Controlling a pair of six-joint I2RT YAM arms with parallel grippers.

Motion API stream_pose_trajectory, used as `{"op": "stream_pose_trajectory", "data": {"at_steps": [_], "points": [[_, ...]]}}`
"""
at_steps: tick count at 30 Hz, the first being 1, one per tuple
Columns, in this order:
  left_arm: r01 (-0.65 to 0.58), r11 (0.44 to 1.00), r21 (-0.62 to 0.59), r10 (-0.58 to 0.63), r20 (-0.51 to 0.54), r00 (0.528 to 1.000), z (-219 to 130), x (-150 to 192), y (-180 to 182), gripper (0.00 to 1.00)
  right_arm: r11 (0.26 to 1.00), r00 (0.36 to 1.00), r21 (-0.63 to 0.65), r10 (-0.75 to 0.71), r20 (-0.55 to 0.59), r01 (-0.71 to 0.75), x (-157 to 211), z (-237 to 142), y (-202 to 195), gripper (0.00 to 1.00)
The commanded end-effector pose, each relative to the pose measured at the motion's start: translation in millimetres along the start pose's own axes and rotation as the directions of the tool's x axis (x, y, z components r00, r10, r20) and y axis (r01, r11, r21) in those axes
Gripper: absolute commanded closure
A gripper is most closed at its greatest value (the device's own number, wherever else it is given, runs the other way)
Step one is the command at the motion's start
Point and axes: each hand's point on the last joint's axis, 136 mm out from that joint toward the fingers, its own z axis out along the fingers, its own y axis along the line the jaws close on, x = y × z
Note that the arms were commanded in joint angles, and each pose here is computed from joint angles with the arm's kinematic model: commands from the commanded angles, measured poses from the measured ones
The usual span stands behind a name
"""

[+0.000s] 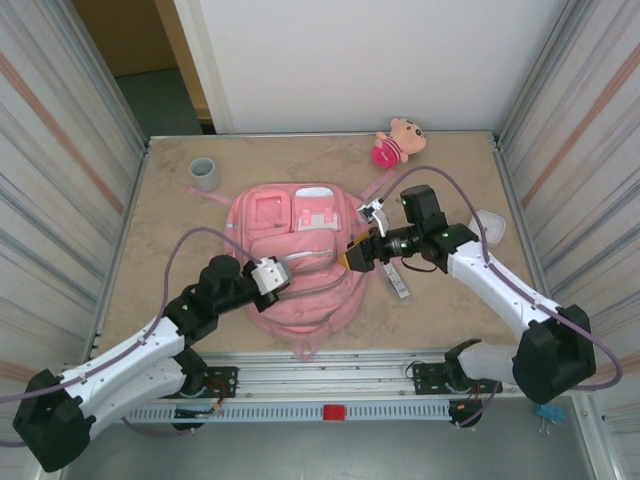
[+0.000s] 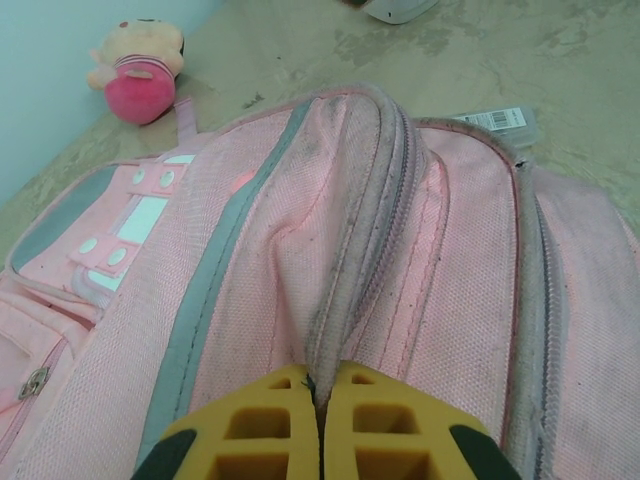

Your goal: Pack the student bag

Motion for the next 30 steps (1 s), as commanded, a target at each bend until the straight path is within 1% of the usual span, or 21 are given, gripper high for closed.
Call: {"op": "stream_pose_trajectory", "data": {"at_steps": [1, 4, 6, 9, 12, 15, 19, 20, 22, 24, 25, 26, 30], "points": [[-0.024, 1.000, -0.020, 0.027, 0.220, 0.975, -14, -61, 10, 1.00, 0.999, 1.000, 0.016, -0.028, 0.001, 0.028, -4, 15, -19, 0.22], [-0.018, 1.000, -0.012, 0.020, 0.223, 0.975, -12, -62, 10, 1.00, 0.999, 0.999, -0.036, -0.030, -0.031, 0.029, -5, 29, -19, 0.20], [-0.015, 1.000, -0.010, 0.017, 0.219, 0.976, -10, -61, 10, 1.00, 0.996, 0.998, -0.091, -0.021, -0.053, 0.016, -3, 35, -12, 0.22], [-0.012, 1.000, -0.017, 0.016, 0.209, 0.978, -7, -60, 12, 1.00, 0.988, 0.996, -0.154, -0.001, -0.084, -0.012, 7, 37, 0, 0.26], [-0.016, 0.999, -0.038, 0.023, 0.194, 0.981, -5, -58, 17, 1.00, 0.984, 0.994, -0.173, 0.015, -0.110, -0.034, 17, 34, 10, 0.34], [-0.022, 0.999, -0.047, 0.030, 0.183, 0.983, -4, -57, 19, 1.00, 0.985, 0.993, -0.166, 0.020, -0.120, -0.040, 23, 31, 17, 0.44], [-0.025, 0.998, -0.052, 0.034, 0.189, 0.981, -6, -60, 20, 1.00, 0.990, 0.993, -0.134, 0.022, -0.115, -0.038, 24, 28, 17, 0.57], [-0.026, 0.998, -0.052, 0.035, 0.189, 0.981, -6, -61, 20, 1.00, 0.991, 0.993, -0.128, 0.024, -0.113, -0.039, 24, 27, 16, 0.59], [-0.025, 0.998, -0.053, 0.035, 0.188, 0.981, -7, -61, 20, 1.00, 0.993, 0.993, -0.114, 0.030, -0.112, -0.042, 24, 27, 15, 0.58], [-0.025, 0.998, -0.056, 0.035, 0.189, 0.981, -8, -61, 21, 1.00, 0.996, 0.993, -0.082, 0.031, -0.111, -0.041, 25, 28, 10, 0.54], [-0.025, 0.998, -0.055, 0.036, 0.190, 0.981, -8, -62, 21, 1.00, 0.997, 0.994, -0.066, 0.034, -0.108, -0.041, 25, 27, 7, 0.54], [-0.026, 0.998, -0.054, 0.035, 0.189, 0.981, -8, -63, 21, 1.00, 0.998, 0.993, -0.049, 0.039, -0.109, -0.044, 25, 28, 4, 0.57], [-0.022, 0.998, -0.064, 0.034, 0.187, 0.982, -8, -64, 23, 1.00, 0.999, 0.994, -0.006, 0.051, -0.097, -0.052, 25, 26, -2, 0.73]]}}
